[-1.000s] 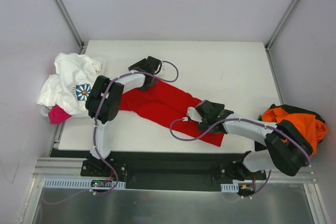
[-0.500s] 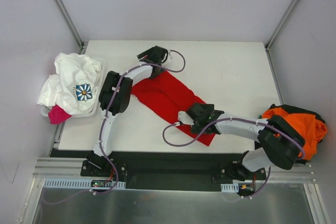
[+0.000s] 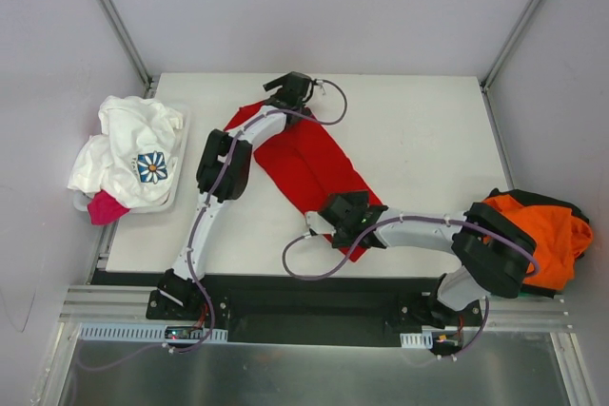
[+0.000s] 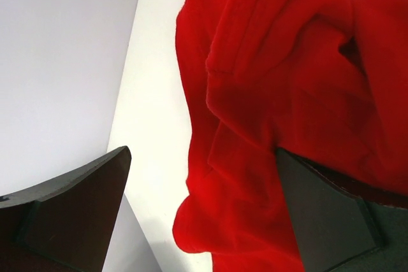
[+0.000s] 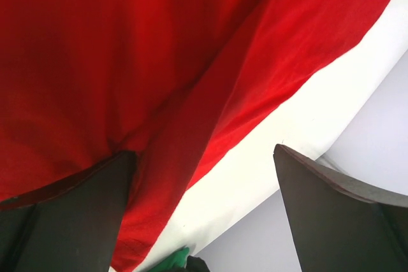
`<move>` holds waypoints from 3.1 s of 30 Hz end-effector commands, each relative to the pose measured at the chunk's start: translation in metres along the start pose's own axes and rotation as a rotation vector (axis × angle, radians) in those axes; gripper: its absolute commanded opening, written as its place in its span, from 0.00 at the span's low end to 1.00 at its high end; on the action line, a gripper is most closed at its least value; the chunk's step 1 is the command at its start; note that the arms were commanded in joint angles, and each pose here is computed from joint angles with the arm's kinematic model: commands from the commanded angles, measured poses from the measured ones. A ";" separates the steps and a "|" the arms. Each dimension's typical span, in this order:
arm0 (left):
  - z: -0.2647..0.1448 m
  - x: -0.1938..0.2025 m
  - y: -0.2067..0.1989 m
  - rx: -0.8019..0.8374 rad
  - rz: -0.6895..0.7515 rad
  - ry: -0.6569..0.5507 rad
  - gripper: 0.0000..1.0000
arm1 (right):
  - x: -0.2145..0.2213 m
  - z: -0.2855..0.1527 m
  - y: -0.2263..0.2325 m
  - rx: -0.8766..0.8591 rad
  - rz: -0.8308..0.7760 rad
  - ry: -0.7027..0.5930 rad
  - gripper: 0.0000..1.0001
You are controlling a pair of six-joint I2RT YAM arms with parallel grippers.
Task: Fold and stack the t-shirts
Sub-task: Rotate the tshirt 90 degrees
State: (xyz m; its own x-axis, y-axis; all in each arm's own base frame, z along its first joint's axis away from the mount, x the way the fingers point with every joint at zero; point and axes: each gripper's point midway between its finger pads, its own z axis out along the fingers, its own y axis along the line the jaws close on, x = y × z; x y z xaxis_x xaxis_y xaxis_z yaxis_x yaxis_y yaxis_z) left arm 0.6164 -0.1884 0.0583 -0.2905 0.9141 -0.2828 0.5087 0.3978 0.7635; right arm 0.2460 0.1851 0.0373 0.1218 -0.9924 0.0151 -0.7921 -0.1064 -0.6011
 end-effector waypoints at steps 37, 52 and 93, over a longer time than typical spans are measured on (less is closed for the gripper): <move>0.031 -0.087 -0.050 -0.052 0.219 -0.216 0.99 | -0.140 -0.043 0.040 -0.151 -0.127 -0.192 0.96; 0.023 -0.087 -0.051 -0.044 0.202 -0.238 0.99 | -0.161 -0.039 0.034 -0.132 -0.131 -0.203 0.96; -0.128 -0.132 0.109 -0.336 -0.015 -0.363 0.99 | -0.163 -0.086 -0.045 0.229 -0.090 -0.187 0.96</move>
State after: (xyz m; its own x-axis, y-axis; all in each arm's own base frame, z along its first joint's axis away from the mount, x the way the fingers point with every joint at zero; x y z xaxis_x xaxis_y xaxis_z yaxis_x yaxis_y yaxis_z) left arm 0.6210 -0.2926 0.1472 0.0333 0.9411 -0.3365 0.3585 0.3030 0.8830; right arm 0.1961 0.3619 0.0888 0.3491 -0.9368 -0.0239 -0.6833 -0.2371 -0.6906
